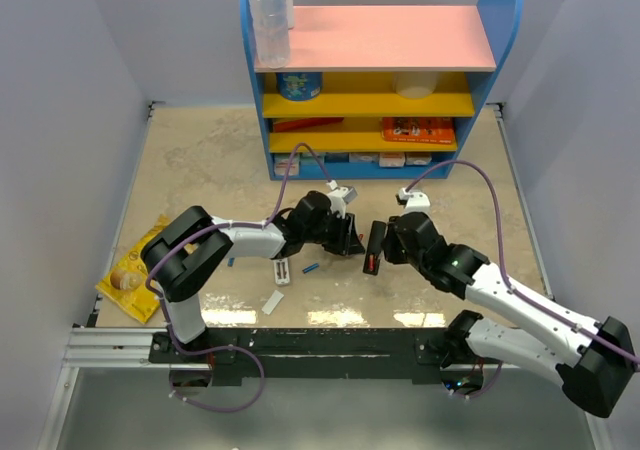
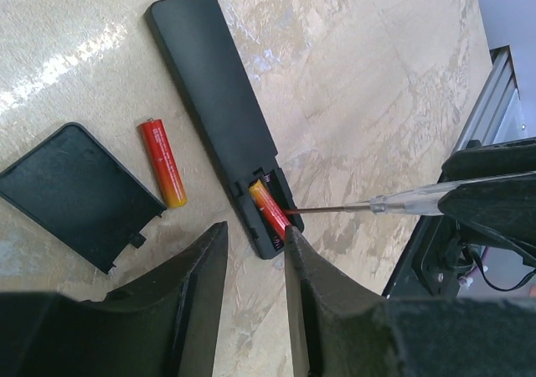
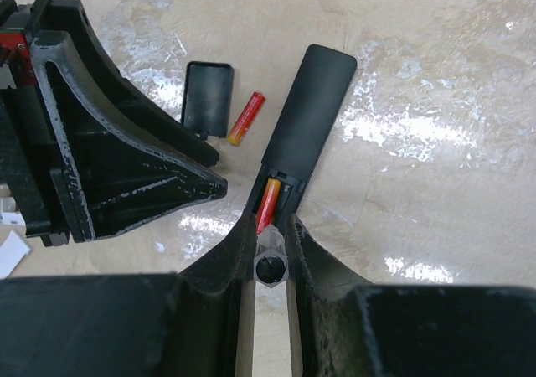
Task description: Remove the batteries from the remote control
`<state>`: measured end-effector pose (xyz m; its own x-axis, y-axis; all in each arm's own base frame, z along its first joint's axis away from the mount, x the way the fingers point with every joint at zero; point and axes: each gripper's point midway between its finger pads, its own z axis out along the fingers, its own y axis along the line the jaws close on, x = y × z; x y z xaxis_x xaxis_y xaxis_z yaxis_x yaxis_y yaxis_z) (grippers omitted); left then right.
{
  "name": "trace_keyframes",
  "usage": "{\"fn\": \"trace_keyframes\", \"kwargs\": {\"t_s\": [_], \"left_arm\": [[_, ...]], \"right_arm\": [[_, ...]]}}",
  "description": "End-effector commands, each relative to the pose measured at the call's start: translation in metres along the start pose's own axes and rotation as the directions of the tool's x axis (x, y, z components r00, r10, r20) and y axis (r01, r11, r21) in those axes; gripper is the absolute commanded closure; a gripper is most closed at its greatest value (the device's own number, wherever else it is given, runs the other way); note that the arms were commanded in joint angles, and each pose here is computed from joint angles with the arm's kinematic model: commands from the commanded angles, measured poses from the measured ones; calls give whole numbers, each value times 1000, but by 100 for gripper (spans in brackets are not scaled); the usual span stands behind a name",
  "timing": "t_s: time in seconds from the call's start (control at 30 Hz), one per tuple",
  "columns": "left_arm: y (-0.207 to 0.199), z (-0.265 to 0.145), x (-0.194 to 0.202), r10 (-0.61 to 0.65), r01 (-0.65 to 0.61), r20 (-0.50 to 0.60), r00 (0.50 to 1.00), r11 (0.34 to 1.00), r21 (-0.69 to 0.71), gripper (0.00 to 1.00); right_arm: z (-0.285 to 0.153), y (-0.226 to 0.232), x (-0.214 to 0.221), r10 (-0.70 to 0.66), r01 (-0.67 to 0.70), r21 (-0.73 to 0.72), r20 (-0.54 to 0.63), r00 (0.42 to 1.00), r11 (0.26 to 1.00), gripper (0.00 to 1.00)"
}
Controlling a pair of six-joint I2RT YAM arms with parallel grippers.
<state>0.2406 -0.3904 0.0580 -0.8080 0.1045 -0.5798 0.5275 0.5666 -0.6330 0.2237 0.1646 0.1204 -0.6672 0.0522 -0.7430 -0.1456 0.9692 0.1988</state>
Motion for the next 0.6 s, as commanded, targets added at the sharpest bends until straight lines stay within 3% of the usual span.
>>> {"fn": "trace_keyframes", "kwargs": {"t_s": [0.0, 0.57], "left_arm": [[-5, 0, 0, 5, -6, 14, 1000, 1000, 27, 62], [-3, -4, 7, -7, 7, 11, 1000, 1000, 21, 66]], "right_arm": [[-5, 7, -6, 78, -74, -59, 60, 995, 995, 100], [-2, -10, 6, 234, -227, -64, 149, 961, 972, 100]]}}
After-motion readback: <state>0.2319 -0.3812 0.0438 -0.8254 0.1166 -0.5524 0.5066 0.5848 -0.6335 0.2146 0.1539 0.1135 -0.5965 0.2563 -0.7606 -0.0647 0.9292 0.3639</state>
